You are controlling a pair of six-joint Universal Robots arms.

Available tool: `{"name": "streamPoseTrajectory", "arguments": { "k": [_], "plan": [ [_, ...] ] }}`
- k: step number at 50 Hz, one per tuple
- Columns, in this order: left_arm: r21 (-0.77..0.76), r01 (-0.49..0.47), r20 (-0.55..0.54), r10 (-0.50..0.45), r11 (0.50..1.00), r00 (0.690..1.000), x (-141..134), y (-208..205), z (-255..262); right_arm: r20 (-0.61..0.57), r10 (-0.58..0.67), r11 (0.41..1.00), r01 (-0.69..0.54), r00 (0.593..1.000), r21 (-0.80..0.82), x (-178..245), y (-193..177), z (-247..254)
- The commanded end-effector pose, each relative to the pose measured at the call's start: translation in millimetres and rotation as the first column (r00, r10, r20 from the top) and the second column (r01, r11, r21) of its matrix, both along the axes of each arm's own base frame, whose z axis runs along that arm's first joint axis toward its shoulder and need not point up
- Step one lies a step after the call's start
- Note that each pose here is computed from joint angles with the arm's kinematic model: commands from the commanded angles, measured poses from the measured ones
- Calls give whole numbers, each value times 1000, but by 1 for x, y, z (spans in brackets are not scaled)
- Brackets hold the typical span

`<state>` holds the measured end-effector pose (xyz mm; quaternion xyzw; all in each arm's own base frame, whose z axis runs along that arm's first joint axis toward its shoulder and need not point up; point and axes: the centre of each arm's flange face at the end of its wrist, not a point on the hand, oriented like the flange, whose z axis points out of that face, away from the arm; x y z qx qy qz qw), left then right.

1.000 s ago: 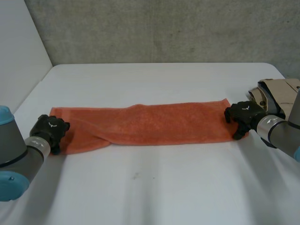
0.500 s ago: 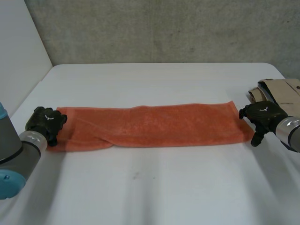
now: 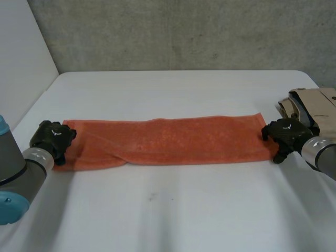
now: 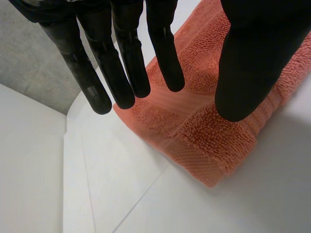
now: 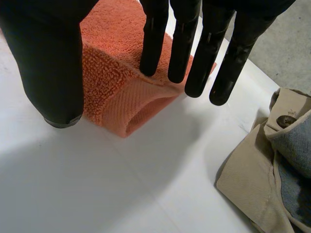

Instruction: Fold the laundry.

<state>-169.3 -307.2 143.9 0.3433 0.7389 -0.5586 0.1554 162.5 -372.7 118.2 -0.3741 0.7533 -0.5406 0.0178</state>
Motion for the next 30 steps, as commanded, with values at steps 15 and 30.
{"name": "streamPoseTrajectory", "arguments": {
  "k": [15,30],
  "plan": [
    [0,-4,0,4,1000,1000,1,0,1,-8,-104,993,103,995,-54,-40,13,31],
    [-14,-5,-1,5,1000,1000,3,8,8,-287,-261,961,221,922,-164,-141,11,52]
  ]
}}
